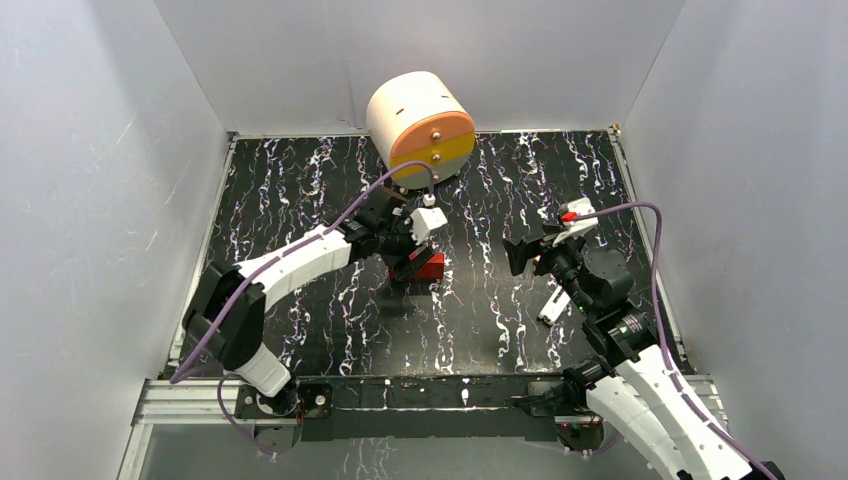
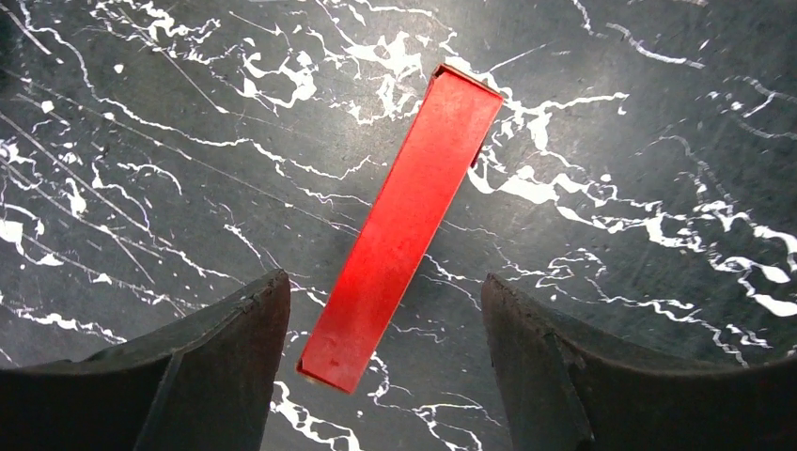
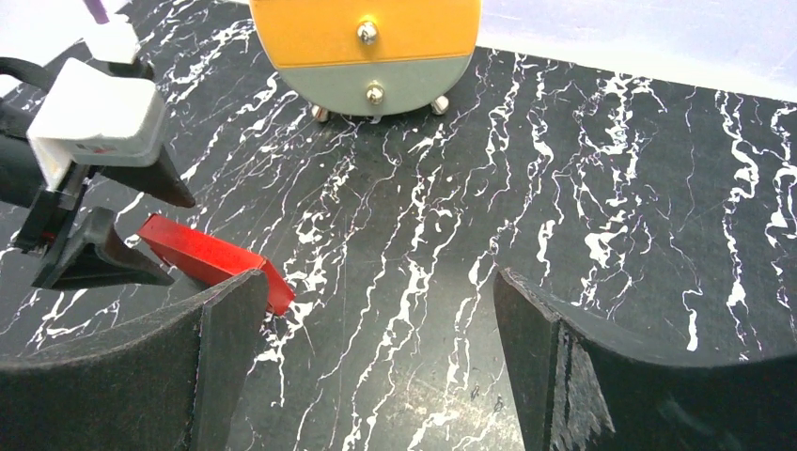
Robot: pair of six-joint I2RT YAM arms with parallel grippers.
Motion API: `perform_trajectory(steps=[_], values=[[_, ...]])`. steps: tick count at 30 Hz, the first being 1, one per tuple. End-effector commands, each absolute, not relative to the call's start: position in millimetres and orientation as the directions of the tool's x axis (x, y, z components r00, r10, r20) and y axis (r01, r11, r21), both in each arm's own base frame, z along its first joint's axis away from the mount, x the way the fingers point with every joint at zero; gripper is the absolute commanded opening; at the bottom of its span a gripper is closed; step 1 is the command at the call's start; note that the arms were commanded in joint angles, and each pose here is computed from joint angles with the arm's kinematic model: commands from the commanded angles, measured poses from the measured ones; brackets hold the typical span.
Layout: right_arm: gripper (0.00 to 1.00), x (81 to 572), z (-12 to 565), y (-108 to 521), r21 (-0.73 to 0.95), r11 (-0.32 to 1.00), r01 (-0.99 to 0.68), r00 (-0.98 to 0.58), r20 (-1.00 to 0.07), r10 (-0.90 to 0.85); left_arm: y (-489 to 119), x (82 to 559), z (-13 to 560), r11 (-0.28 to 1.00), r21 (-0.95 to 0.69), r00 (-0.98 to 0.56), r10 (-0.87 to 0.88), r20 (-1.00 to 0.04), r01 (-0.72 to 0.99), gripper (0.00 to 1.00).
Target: Fold the paper box
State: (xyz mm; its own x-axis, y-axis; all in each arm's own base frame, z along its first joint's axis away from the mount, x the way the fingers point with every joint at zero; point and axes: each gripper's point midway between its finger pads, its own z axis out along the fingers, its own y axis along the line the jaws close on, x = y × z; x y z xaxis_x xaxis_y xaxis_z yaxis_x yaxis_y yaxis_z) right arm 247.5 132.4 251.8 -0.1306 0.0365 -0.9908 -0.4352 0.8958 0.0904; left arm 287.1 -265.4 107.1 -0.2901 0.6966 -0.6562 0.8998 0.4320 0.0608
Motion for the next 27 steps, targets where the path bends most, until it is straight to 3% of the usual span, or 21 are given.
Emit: perform_trajectory(steps=[1,6,12,18,22,27], values=[[0.99,249.9,261.5,128.2,0.066,0.904,-0.423,-0.089,-0.996,0.031,-272.5,292.4,106.4,0.317,0.116,-0.178,0.758,-0.628,0.941,0.72],[0.99,249.8,262.8,127.5,0.067,0.905,-0.42,-0.088,-0.996,0.033,-279.4,297.0,91.3,0.277,0.105,-0.16,0.78,-0.605,0.955,0.67],[0.99,245.2,275.0,121.0,0.068,0.913,-0.403,-0.068,-0.997,0.045,-282.1,304.5,82.6,0.241,0.154,-0.113,0.815,-0.569,0.958,0.4],[0.99,239.0,282.9,111.3,0.057,0.924,-0.378,-0.055,-0.998,0.039,-285.9,318.3,91.1,0.217,0.294,-0.029,0.845,-0.533,0.931,0.22],[0.99,234.4,289.7,101.7,0.039,0.936,-0.349,-0.044,-0.999,0.025,-289.1,334.8,101.0,0.209,0.459,0.058,0.863,-0.502,0.863,0.18],[0.98,230.1,291.7,88.8,0.018,0.952,-0.305,-0.019,-1.0,0.012,-298.1,347.4,104.9,0.164,0.669,0.217,0.867,-0.449,0.725,0.21]])
